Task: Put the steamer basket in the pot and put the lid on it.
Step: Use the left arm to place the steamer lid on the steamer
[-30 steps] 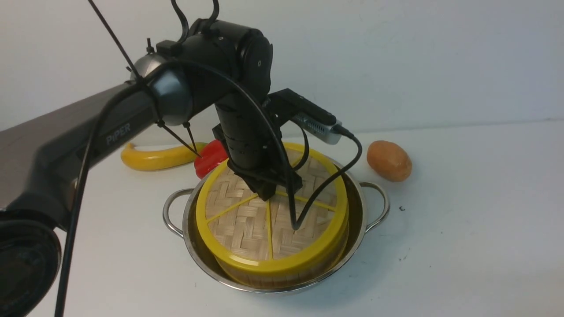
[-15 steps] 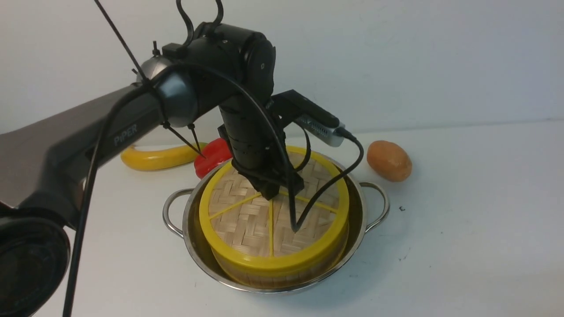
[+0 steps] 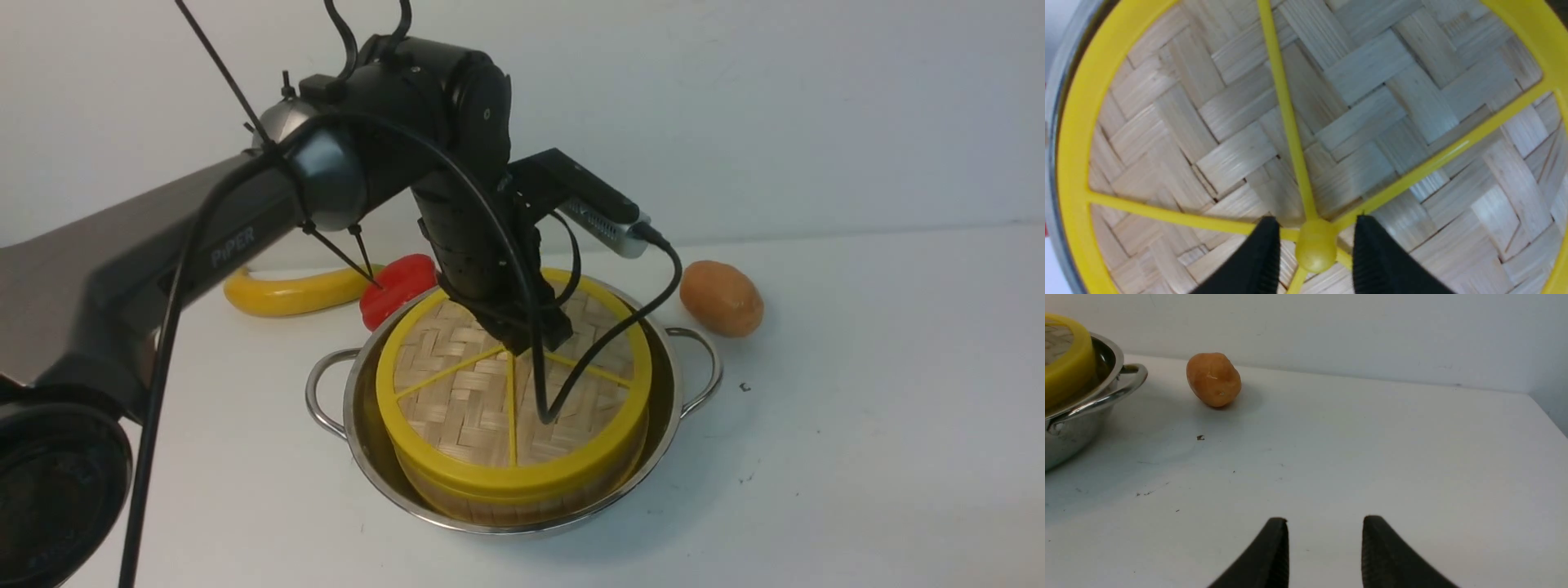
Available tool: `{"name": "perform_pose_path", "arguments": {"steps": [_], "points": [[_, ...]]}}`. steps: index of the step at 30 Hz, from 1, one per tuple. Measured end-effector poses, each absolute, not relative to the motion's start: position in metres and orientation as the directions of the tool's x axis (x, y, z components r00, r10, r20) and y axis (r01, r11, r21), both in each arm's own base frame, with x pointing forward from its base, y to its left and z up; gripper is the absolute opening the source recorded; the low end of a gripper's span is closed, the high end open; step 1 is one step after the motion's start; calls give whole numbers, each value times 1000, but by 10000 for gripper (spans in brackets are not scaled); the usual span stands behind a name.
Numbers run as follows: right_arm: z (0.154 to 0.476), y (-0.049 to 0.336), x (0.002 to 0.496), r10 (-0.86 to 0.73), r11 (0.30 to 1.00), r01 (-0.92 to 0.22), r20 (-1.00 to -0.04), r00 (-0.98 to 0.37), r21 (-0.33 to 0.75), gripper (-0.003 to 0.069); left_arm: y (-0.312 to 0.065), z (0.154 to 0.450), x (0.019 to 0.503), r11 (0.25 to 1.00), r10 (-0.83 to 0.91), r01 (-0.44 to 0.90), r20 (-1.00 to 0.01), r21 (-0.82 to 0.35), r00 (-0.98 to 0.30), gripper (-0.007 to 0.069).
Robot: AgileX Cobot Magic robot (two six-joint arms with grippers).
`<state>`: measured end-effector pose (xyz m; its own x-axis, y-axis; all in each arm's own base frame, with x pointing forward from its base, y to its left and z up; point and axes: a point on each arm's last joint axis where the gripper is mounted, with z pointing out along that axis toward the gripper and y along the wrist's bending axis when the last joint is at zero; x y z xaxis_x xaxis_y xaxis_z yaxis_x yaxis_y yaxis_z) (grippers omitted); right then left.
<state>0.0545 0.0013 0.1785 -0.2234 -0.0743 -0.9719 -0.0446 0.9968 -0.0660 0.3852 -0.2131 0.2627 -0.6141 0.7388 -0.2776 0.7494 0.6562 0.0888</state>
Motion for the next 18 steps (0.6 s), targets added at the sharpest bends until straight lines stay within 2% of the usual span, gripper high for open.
{"name": "perform_pose_path", "arguments": {"steps": [3,10,15,16,18], "points": [[178,1,55,-74,997,-45,-972,-223,-66,241,-213,263,385,647,747,757,-278,91,-604,302],[178,1,55,-74,997,-45,-972,-223,-66,241,-210,273,383,642,756,760,-249,99,-606,312],[178,1,55,-75,997,-45,-972,-223,-67,241,-205,332,375,684,704,715,-391,147,-593,312],[178,1,55,-75,997,-45,-972,-223,-67,241,-203,354,369,698,679,700,-446,148,-583,312],[178,1,55,-75,997,-45,-972,-223,-67,241,-202,378,361,710,643,692,-519,130,-563,312]]}}
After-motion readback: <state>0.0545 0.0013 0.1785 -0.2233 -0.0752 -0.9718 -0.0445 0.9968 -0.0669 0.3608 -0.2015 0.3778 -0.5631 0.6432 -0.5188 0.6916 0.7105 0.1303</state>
